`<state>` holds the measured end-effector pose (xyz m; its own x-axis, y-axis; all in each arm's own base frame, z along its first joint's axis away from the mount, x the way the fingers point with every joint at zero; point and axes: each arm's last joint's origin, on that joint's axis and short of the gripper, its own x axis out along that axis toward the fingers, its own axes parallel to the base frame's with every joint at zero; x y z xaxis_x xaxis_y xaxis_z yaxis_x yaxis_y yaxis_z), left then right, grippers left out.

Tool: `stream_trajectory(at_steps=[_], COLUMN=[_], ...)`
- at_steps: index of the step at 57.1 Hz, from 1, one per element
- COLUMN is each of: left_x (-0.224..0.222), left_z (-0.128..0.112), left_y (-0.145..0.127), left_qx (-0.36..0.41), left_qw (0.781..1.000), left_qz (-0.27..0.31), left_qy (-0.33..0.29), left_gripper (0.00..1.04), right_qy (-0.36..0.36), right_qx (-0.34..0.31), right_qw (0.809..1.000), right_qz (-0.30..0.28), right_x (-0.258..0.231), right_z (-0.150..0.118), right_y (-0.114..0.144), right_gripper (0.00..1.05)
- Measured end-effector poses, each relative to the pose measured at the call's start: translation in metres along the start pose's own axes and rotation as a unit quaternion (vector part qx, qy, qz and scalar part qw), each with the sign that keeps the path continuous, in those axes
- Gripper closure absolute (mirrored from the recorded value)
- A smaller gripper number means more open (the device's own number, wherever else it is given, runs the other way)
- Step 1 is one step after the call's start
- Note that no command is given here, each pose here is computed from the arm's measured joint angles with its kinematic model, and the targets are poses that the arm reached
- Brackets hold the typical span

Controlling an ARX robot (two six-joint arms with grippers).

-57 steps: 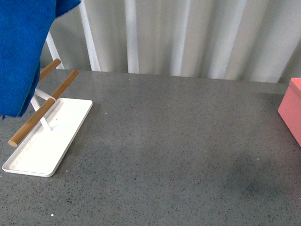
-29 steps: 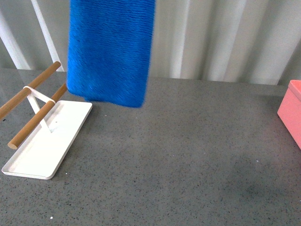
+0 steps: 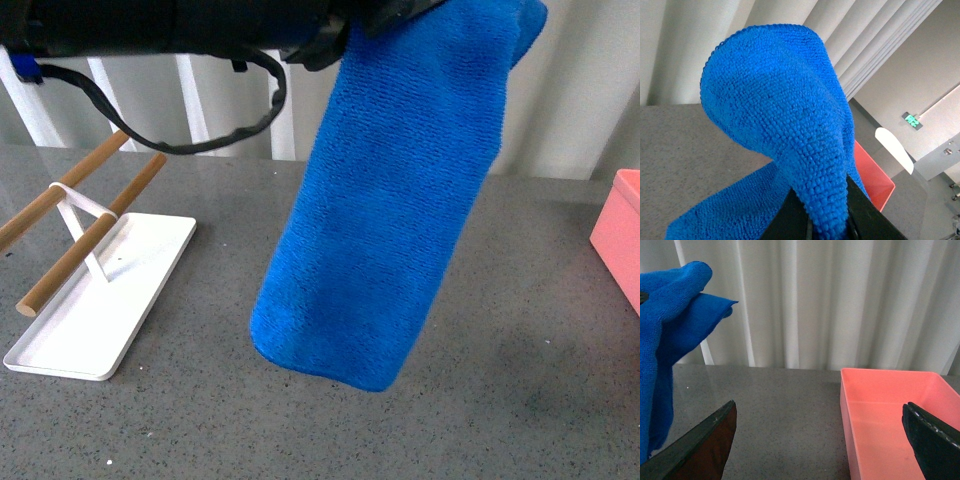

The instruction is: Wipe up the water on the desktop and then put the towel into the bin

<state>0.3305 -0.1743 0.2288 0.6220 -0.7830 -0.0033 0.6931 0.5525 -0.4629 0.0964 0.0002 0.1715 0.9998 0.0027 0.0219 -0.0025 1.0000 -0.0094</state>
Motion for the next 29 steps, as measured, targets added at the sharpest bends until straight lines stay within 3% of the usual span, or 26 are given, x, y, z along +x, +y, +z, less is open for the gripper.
stream_trajectory(at_steps=[22,29], left_x=[0.009,0.010], left_z=[-0.022,-0.025], left_y=[-0.022,-0.023], left_qx=[-0.044,-0.054], left_qw=[0.996,0.996], left_qz=[-0.061,-0.058], left_qy=[-0.042,-0.041], left_gripper=[1.00,1.00], right_qy=[0.004,0.154], right_qx=[-0.001,-0.017], right_qw=[1.000,0.983], right_qz=[0.004,0.095], right_x=[0.000,0.001], right_z=[0.000,-0.002], right_y=[0.000,0.000], right_gripper=[0.07,0.07])
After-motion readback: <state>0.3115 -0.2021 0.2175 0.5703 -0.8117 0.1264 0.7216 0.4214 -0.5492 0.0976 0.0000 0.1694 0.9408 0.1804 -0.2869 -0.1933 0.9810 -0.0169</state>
